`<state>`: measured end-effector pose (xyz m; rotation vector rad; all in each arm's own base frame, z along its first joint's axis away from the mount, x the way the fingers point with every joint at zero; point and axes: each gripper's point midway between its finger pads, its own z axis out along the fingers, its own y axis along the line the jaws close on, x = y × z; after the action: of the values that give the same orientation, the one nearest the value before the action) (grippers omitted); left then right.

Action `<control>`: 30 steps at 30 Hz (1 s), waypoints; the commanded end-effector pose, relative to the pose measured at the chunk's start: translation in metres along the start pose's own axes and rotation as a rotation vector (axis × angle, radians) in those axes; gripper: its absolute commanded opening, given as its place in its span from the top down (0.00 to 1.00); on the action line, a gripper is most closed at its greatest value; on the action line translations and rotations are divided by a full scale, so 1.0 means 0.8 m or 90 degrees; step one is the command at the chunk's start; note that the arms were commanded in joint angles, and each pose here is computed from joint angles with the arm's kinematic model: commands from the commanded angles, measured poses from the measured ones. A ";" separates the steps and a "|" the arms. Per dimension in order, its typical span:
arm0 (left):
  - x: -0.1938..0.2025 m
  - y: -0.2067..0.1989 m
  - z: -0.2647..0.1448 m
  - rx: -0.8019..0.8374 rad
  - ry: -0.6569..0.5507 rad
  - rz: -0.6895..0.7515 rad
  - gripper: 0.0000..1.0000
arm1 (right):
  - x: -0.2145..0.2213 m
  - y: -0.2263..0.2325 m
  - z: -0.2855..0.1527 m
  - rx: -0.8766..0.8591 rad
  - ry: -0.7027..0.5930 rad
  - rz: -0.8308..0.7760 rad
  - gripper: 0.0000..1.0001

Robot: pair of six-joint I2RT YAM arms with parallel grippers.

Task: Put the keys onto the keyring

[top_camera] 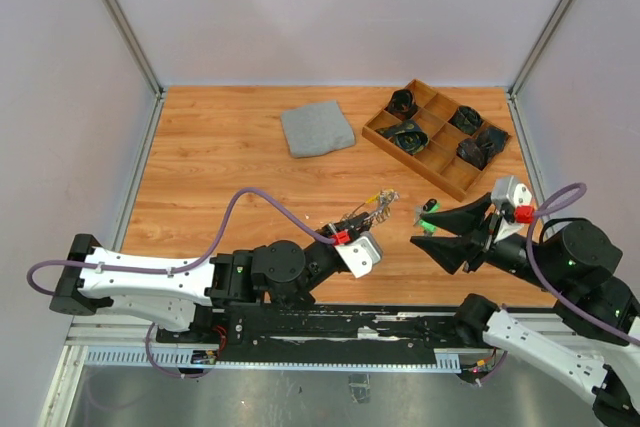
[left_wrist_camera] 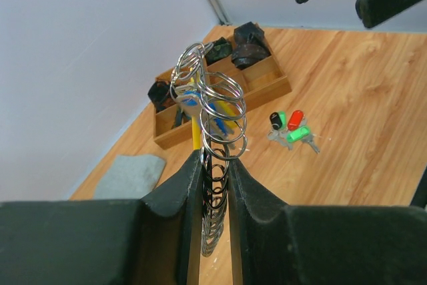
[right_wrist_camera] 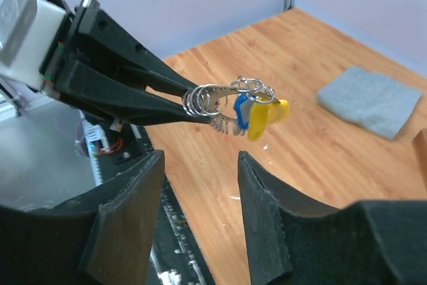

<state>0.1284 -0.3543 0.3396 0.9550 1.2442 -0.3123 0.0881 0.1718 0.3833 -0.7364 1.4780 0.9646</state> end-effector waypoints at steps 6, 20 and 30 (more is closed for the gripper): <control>-0.057 0.008 -0.009 0.021 -0.081 -0.125 0.99 | -0.030 -0.012 -0.017 -0.001 -0.190 -0.390 0.48; -0.085 -0.001 -0.027 0.091 -0.133 -0.229 1.00 | -0.048 0.004 -0.002 -0.067 -0.200 -0.714 0.58; -0.112 -0.006 -0.047 0.160 -0.176 -0.291 1.00 | -0.064 0.018 -0.021 -0.080 -0.219 -0.742 0.58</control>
<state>0.0849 -0.3560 0.3887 0.8356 1.2249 -0.8077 0.0853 0.1669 0.4226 -1.2335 0.5546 0.2627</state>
